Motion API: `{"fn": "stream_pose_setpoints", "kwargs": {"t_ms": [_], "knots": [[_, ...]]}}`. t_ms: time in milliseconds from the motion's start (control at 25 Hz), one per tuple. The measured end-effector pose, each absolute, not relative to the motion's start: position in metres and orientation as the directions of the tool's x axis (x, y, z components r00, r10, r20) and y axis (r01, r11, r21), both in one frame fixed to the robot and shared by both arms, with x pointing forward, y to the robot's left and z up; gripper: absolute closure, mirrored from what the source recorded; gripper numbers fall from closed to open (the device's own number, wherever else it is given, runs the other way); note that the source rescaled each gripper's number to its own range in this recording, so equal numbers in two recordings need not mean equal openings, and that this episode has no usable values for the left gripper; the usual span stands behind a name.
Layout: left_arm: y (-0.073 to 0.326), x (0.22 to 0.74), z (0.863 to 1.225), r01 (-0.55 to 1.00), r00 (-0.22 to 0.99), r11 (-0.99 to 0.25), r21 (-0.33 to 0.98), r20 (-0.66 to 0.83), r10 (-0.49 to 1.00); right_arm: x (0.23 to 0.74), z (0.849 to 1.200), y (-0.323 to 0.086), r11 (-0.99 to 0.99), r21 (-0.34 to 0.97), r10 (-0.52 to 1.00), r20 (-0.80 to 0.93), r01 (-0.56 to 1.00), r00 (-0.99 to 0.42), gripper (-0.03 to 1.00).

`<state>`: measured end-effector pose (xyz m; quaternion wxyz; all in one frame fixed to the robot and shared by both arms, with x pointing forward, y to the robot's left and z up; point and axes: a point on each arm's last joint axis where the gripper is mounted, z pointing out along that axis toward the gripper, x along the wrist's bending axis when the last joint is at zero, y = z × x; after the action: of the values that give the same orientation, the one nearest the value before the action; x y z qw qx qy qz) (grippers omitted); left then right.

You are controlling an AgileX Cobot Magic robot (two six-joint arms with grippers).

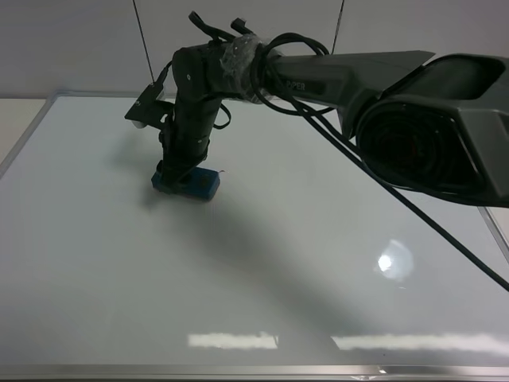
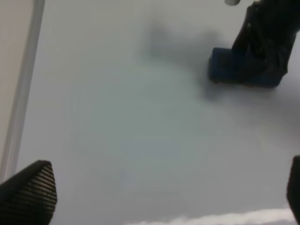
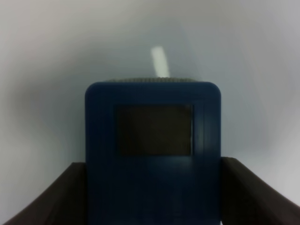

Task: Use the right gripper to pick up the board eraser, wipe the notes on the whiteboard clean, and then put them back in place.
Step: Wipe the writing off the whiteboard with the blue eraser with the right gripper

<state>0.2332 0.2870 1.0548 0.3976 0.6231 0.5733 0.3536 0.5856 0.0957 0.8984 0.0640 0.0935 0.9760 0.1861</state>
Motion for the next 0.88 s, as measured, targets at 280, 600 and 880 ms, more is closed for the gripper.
{"fn": "stream_pose_setpoints", "kwargs": {"t_ms": [280, 600, 880], "knots": [[0.287, 0.233, 1.055, 0.433, 0.093, -0.027, 0.901, -0.015, 0.996, 0.566, 0.897, 0.112, 0.921, 0.372, 0.154, -0.087, 0.111, -0.984, 0.94], [0.287, 0.233, 1.055, 0.433, 0.093, -0.027, 0.901, -0.015, 0.996, 0.557, 0.896, 0.118, 0.924, 0.371, 0.135, -0.078, 0.097, -0.988, 0.94], [0.287, 0.233, 1.055, 0.433, 0.093, -0.027, 0.901, -0.015, 0.996, 0.571, 0.896, 0.107, 0.906, 0.39, 0.193, -0.03, 0.167, -0.981, 0.94]]}}
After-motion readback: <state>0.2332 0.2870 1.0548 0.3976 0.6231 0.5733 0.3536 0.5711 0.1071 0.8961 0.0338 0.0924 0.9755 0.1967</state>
